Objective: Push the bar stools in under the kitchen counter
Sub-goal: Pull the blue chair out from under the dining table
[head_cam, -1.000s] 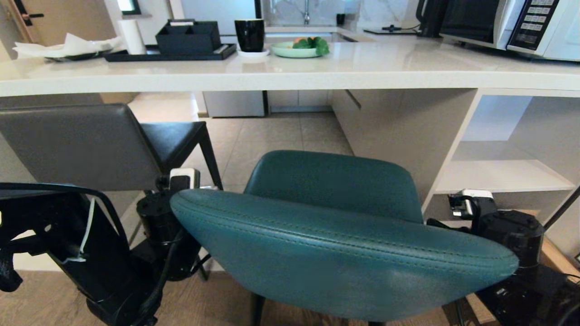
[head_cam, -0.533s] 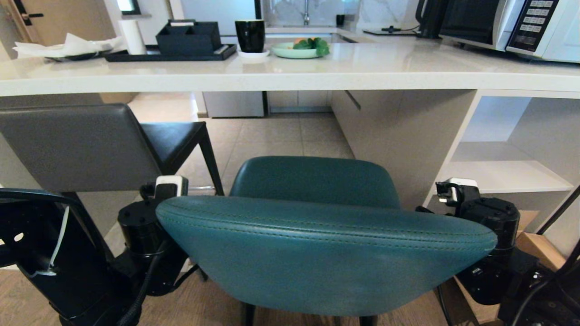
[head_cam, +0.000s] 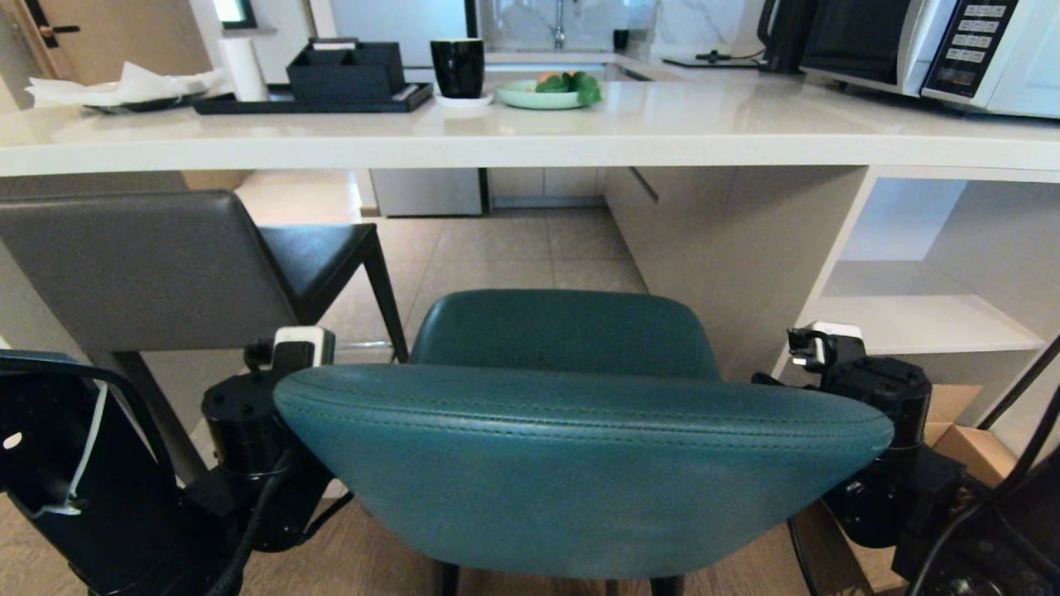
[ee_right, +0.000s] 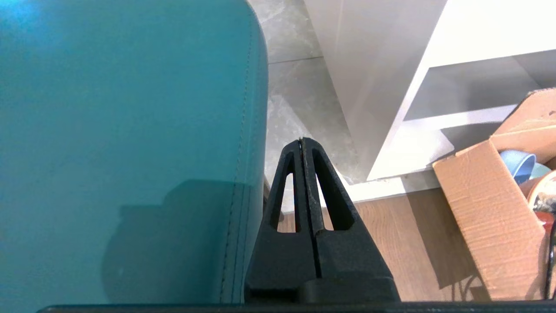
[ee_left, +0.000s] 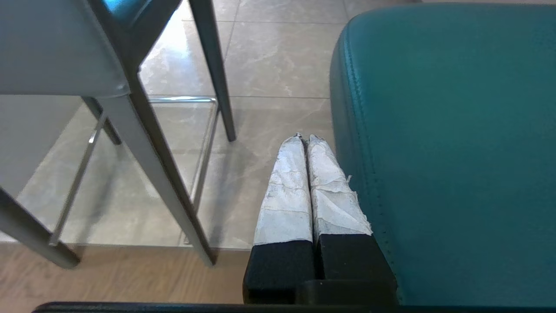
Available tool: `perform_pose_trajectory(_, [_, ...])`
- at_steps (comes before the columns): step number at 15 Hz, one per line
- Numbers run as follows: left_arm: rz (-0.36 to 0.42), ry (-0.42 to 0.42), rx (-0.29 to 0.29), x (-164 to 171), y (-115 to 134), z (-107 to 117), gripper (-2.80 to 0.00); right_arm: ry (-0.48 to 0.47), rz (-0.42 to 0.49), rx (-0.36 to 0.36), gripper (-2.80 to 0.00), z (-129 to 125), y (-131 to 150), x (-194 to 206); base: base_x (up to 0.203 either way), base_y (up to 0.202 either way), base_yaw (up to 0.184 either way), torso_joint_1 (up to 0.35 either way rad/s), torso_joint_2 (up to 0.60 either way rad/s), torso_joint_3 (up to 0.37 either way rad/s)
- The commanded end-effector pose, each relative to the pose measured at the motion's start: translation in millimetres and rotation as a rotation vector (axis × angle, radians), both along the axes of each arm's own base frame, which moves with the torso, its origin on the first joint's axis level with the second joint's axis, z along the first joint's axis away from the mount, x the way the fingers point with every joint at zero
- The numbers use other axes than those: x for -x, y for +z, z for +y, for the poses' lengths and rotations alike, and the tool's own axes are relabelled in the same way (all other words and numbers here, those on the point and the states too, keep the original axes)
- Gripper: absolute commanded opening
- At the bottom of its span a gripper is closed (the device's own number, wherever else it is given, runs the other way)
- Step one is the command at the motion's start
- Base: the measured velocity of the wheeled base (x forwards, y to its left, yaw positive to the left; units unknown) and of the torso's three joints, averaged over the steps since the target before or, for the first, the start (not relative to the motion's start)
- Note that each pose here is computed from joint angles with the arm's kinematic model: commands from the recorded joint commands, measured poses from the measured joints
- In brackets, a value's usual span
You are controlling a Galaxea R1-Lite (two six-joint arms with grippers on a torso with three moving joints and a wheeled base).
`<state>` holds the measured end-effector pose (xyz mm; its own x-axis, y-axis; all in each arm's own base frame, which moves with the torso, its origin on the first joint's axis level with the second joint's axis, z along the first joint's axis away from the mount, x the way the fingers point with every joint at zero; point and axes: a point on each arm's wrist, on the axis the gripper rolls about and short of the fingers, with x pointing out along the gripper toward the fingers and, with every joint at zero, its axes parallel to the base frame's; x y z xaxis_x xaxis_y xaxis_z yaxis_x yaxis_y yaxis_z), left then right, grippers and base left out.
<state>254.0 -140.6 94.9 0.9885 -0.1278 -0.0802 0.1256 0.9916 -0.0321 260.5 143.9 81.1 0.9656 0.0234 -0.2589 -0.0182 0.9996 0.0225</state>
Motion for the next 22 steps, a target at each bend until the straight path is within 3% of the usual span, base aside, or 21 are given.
perform_pose_trajectory(1, [-0.019, 0.027, 0.011, -12.4, -0.8, 1.1, -2.80, -0.036, 0.010, 0.006, -2.80, -3.5, -6.6, -11.2, 0.000, 0.000, 0.000, 0.000, 0.00, 0.000])
perform_pose_trajectory(6, [-0.057, 0.062, 0.027, -32.8, 2.3, 3.5, -2.80, -0.078, -0.008, 0.001, -2.80, -9.8, -6.1, -27.1, 0.000, 0.000, 0.000, 0.000, 0.00, 0.000])
perform_pose_trajectory(17, [-0.051, 0.016, 0.023, -21.6, 3.0, -7.8, -2.80, -0.076, -0.021, -0.006, -2.80, -6.8, -4.8, -32.8, 0.000, 0.000, 0.000, 0.000, 0.00, 0.000])
perform_pose_trajectory(22, [-0.056, 0.013, 0.017, -22.8, 3.1, -9.7, -2.80, -0.076, -0.018, -0.006, -2.80, -6.3, -6.1, -33.8, -0.164, 0.000, 0.000, 0.007, 0.00, 0.002])
